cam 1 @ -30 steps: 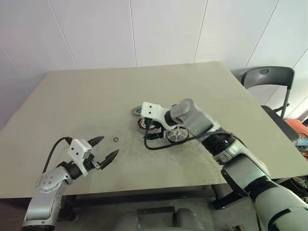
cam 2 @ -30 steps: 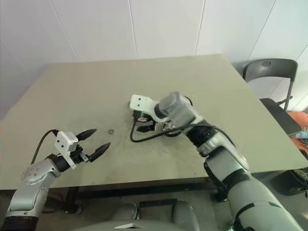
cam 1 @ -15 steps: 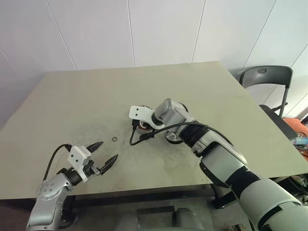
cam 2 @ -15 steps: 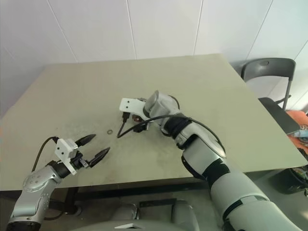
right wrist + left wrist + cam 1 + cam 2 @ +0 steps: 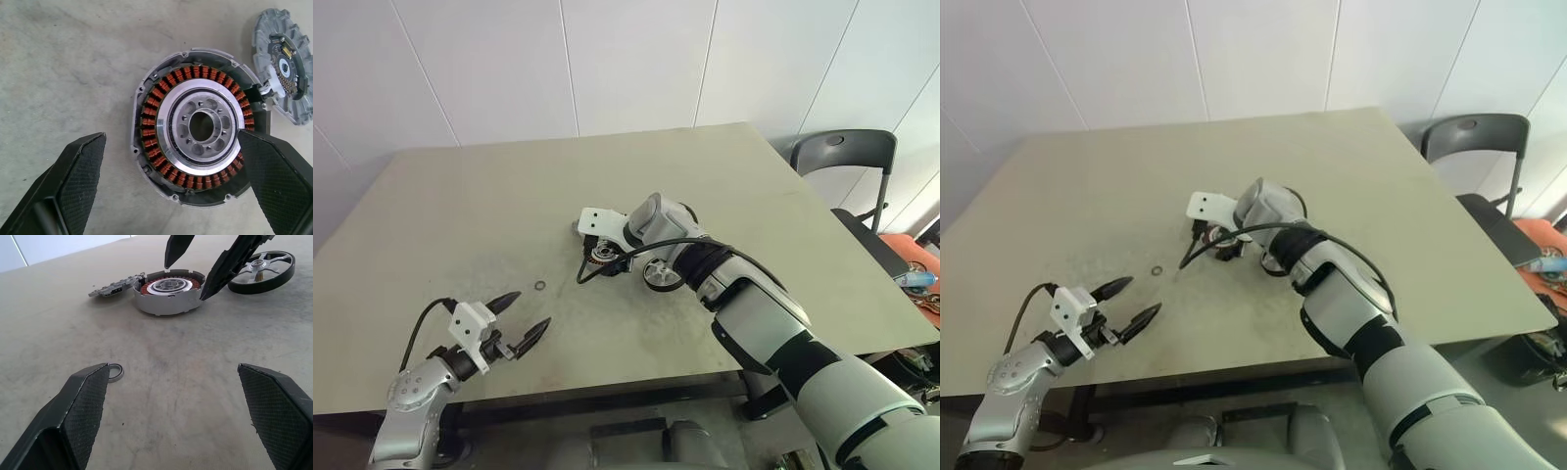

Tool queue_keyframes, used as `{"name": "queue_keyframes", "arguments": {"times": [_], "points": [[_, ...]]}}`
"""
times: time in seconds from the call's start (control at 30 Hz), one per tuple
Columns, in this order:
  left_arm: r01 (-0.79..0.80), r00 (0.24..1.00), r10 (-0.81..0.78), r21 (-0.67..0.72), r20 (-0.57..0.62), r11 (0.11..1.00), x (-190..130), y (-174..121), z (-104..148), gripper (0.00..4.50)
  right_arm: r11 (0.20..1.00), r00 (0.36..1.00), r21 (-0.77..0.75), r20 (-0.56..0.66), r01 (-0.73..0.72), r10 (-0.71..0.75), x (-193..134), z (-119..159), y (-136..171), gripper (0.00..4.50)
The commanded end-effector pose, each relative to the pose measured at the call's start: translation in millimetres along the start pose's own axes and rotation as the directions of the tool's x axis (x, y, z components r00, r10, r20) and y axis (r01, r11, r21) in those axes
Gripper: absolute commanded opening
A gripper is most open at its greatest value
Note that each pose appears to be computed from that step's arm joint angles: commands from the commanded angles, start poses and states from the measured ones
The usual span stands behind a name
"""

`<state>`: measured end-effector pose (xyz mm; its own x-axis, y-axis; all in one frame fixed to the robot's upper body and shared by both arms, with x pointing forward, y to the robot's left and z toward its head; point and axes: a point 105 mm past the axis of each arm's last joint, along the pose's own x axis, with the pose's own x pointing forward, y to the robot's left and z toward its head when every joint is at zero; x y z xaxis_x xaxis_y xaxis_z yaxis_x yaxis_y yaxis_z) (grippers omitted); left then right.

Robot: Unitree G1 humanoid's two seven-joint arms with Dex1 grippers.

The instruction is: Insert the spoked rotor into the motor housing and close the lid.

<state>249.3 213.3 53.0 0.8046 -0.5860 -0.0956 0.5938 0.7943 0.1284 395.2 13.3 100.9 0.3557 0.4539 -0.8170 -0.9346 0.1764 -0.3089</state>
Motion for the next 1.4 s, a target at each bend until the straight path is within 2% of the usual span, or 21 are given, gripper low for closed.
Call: {"name": "queue_keyframes", "arguments": {"times": [0.03,0.57,0.6,0.63,0.83,0.87,1.07,1.2,1.4], "points": [[0.005,1.000,-0.006,0.034,0.030,0.999,3.4,1.2,8.0,4.45,1.000,0.999,-0.023,0.031,0.008,-0.007,-2.3,10.4,-1.0,4.50],[-0.001,0.999,-0.002,0.051,0.051,0.999,14.3,-1.5,37.5,4.45,1.000,1.000,-0.010,-0.009,-0.023,0.023,12.8,-1.7,9.1,4.50],[-0.001,0.999,-0.001,0.050,0.051,0.999,14.6,-1.8,38.4,4.50,1.000,1.000,-0.010,-0.011,-0.027,0.027,13.5,-2.3,9.8,4.13],[-0.002,0.999,-0.001,0.050,0.050,0.999,14.8,-2.0,39.1,4.50,0.999,1.000,-0.012,-0.011,-0.030,0.029,14.1,-2.5,10.5,3.99],[-0.005,0.999,0.003,0.050,0.048,0.999,15.0,-2.6,43.4,4.50,1.000,1.000,-0.010,0.005,-0.027,0.027,15.5,4.2,11.2,1.97],[-0.006,0.999,0.003,0.050,0.048,0.999,15.0,-2.7,43.9,4.50,1.000,1.000,-0.009,0.007,-0.028,0.028,15.3,5.2,11.2,1.82],[-0.006,0.999,0.003,0.049,0.047,0.999,15.5,-4.6,46.2,4.50,0.999,0.999,-0.010,0.019,-0.034,0.034,13.0,10.4,10.4,1.80],[-0.006,0.999,0.004,0.049,0.044,0.999,14.4,-5.0,46.5,4.50,0.999,0.996,-0.017,0.069,-0.051,0.052,0.9,24.9,6.7,1.80],[-0.014,0.999,0.012,0.055,0.036,0.998,10.1,-1.5,47.4,4.50,0.977,0.977,-0.110,0.094,-0.182,0.193,-28.4,29.8,16.8,1.78]]}}
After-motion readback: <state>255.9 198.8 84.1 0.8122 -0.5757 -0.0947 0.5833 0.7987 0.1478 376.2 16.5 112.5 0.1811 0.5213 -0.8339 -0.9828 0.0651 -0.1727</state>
